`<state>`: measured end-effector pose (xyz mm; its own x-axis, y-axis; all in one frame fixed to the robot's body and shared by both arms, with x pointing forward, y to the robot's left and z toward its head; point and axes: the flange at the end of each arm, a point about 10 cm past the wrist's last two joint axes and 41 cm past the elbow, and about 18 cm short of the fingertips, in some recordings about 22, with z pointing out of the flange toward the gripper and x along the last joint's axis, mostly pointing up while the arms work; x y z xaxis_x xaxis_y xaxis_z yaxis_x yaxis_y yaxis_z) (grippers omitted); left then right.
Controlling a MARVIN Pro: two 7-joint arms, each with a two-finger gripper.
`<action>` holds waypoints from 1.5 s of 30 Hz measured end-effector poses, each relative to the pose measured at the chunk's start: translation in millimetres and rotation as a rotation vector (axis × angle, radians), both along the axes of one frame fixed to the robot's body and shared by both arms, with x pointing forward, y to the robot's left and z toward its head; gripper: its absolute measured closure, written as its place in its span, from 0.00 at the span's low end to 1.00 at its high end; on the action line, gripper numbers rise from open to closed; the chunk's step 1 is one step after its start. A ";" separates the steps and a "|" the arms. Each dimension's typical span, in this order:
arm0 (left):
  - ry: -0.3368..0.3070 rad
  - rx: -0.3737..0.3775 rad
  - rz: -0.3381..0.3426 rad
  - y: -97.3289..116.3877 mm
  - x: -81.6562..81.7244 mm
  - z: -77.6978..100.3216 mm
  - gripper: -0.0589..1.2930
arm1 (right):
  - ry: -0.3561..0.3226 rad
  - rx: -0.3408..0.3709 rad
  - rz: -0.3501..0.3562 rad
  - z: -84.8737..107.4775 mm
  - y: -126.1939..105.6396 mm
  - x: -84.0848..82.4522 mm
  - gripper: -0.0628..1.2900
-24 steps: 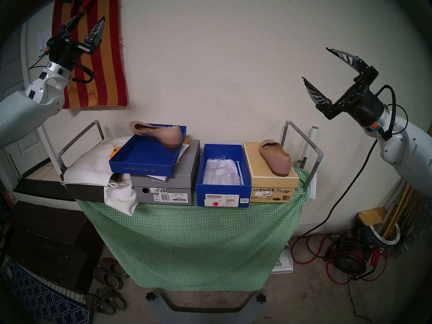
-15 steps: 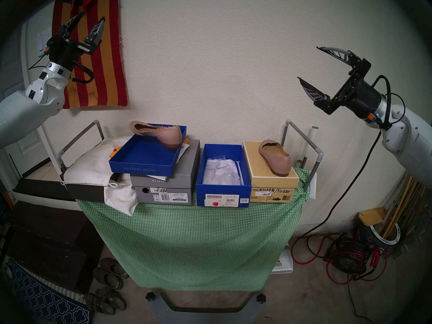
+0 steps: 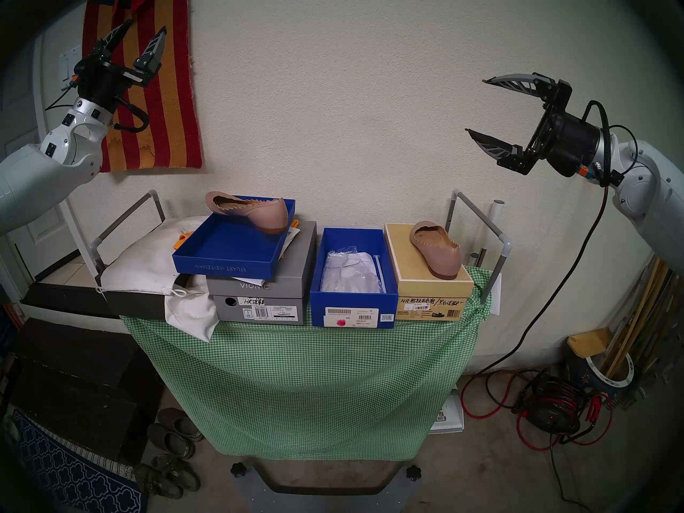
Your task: Put shoes into shoe box
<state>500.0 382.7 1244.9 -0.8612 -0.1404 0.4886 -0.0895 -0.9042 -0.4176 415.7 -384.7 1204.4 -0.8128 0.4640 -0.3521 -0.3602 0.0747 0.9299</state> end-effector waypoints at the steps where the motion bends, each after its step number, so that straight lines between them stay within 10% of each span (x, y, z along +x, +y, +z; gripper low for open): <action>1: 0.000 0.000 0.000 0.0 0.0 0.0 0.02 | 0.005 -0.014 -0.004 0.2 0.8 0.2 0.07; 11: 0.000 -0.001 0.000 -0.2 0.0 -0.1 0.02 | 0.080 -0.132 -0.028 -8.5 10.4 3.2 0.07; 23: 0.000 -0.001 -0.001 -0.5 -0.1 -0.2 0.02 | 0.298 -0.218 -0.118 -66.0 -14.7 14.5 0.07; 45: 0.000 -0.002 -0.002 -1.1 -0.3 -0.2 0.02 | 0.577 -0.228 -0.165 -121.7 -36.7 18.2 0.09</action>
